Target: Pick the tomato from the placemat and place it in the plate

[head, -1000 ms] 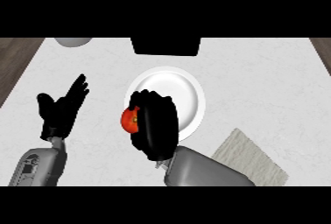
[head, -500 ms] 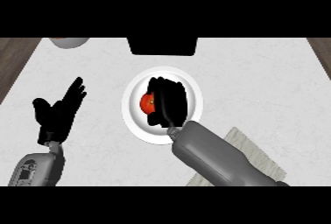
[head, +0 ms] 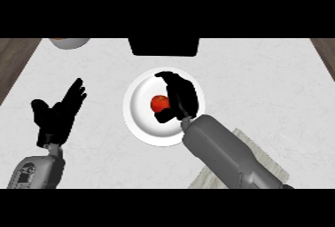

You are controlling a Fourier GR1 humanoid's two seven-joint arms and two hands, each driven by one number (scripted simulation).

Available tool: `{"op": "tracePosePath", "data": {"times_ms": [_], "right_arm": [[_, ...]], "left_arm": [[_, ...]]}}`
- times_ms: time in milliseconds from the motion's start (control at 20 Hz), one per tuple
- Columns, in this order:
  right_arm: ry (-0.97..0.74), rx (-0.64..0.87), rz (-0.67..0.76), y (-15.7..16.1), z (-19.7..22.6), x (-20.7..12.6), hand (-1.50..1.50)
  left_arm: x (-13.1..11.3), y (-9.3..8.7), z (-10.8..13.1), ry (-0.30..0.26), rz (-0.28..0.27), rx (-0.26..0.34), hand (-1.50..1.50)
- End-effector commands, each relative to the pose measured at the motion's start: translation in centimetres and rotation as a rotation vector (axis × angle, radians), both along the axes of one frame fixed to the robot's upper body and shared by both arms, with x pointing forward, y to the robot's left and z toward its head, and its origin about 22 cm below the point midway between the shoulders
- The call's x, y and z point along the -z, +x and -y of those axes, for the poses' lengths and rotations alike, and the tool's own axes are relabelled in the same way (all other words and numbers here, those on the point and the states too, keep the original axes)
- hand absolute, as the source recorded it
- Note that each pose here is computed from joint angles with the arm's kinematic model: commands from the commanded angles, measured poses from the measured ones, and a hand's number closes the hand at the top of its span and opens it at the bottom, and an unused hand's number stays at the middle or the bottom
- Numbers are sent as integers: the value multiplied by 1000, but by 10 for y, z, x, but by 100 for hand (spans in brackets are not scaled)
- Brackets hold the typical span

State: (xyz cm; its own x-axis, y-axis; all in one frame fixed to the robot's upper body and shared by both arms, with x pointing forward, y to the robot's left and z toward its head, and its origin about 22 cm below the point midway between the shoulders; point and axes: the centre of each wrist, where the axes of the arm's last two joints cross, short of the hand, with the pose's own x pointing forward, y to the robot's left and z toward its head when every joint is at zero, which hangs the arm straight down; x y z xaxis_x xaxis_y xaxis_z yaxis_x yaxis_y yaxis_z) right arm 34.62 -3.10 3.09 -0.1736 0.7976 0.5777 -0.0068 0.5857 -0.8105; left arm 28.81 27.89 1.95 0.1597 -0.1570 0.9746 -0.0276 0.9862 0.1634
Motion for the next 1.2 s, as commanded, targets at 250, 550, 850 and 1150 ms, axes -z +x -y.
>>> {"op": "tracePosePath", "data": {"times_ms": [250,550,850,1150], "right_arm": [[352,-227,275,-23,-14,-36,-150],[622,-143,92,-31,-5,-53,-150],[723,-230,-87,-25,26,-54,-150],[706,-230,7,-7,84,-26,-150]], "left_arm": [[-2,7,2,10,13,-4,0],[-2,5,-11,-7,-3,-22,0],[0,2,-23,8,-1,-15,0],[-1,-11,7,13,-2,-9,0]]}}
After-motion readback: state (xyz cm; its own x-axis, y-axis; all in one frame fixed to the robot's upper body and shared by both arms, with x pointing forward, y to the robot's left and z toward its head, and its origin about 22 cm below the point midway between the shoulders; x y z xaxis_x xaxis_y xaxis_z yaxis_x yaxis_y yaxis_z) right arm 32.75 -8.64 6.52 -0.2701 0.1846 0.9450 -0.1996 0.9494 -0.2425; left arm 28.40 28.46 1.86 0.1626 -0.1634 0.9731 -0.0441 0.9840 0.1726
